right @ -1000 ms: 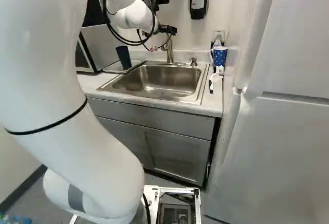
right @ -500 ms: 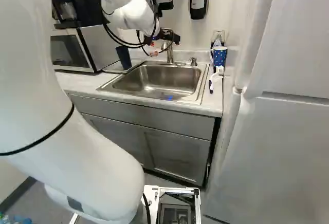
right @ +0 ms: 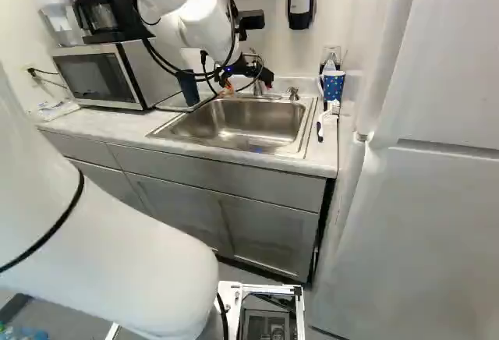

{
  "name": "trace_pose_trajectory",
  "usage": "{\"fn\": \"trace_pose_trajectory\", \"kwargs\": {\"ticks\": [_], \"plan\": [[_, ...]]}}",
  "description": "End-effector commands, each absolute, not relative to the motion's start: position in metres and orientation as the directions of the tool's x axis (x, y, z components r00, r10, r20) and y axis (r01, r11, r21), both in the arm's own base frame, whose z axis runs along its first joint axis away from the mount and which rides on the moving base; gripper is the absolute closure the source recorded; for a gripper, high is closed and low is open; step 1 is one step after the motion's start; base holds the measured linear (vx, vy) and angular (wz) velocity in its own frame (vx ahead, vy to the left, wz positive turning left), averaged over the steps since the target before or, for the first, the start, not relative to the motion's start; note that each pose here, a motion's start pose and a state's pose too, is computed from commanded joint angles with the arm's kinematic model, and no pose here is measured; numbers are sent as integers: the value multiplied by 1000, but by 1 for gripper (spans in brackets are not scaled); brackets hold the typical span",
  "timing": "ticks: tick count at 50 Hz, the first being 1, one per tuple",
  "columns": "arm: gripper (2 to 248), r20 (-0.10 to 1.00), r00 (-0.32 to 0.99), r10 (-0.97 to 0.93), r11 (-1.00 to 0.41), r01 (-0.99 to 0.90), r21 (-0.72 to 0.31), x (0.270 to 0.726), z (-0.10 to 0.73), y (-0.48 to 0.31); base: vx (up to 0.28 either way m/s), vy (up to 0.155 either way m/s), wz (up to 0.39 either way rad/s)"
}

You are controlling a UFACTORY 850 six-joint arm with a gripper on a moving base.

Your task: Rinse the cup and place it in the tray

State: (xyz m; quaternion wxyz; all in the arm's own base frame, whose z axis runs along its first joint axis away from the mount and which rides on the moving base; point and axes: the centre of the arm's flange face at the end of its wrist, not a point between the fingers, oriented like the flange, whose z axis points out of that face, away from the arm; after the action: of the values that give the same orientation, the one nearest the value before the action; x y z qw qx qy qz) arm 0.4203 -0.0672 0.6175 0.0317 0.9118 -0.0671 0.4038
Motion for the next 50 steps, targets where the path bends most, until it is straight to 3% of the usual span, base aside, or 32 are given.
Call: {"fn": "trace_pose_trajectory", "kwargs": {"ticks": [15,50], "plan": [[3,675,730,-109,-989,-150,1,403,610,-66,0,0,0],[3,675,730,-109,-989,-150,1,403,610,-66,0,0,0]]}}
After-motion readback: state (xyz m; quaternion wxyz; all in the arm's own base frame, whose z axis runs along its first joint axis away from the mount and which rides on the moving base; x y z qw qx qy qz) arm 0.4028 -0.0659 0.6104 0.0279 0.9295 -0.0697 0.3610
